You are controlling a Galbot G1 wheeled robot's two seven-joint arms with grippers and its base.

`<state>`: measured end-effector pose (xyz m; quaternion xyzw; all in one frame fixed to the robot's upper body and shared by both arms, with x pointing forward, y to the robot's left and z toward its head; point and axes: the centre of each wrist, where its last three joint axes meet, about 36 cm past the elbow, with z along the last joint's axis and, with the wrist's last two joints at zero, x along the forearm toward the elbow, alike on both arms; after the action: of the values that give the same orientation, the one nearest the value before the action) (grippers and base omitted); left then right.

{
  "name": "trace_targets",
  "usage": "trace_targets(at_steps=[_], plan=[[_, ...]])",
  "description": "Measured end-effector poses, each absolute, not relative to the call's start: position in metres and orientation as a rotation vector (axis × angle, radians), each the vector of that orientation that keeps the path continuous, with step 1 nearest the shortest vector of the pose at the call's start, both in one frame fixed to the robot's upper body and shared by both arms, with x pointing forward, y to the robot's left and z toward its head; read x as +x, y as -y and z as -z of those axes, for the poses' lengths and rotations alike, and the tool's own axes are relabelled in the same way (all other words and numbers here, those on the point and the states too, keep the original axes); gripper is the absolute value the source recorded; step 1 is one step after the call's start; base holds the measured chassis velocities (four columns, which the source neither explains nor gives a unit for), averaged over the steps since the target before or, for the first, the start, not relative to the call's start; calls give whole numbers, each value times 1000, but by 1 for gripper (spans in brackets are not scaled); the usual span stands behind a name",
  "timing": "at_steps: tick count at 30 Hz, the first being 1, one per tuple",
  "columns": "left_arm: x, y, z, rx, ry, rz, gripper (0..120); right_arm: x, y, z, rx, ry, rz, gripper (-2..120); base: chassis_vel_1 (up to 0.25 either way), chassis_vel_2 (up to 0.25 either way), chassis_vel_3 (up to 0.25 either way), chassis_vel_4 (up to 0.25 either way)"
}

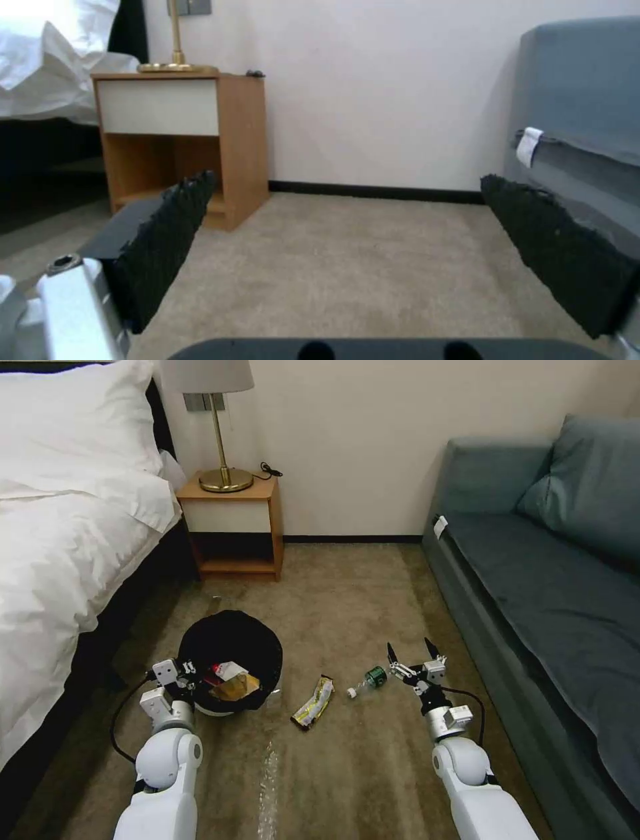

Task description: Pick up the trash bin, then pick up the garbage on the floor and place it into the trash bin.

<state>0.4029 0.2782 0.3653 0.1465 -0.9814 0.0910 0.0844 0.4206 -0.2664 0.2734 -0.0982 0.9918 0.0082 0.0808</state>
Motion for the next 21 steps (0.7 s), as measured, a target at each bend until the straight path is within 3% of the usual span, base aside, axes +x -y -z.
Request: trace_targets(at_steps=[13,21], plan=[[403,-279,-366,442,2928,-274,4,423,267,-270,-302,-2939,-11,100,-121,116,120,-123],[403,-279,-365,443,2927,-274,4,425,267,-269,-322,-2913,6,100,-15,10,11,-12]])
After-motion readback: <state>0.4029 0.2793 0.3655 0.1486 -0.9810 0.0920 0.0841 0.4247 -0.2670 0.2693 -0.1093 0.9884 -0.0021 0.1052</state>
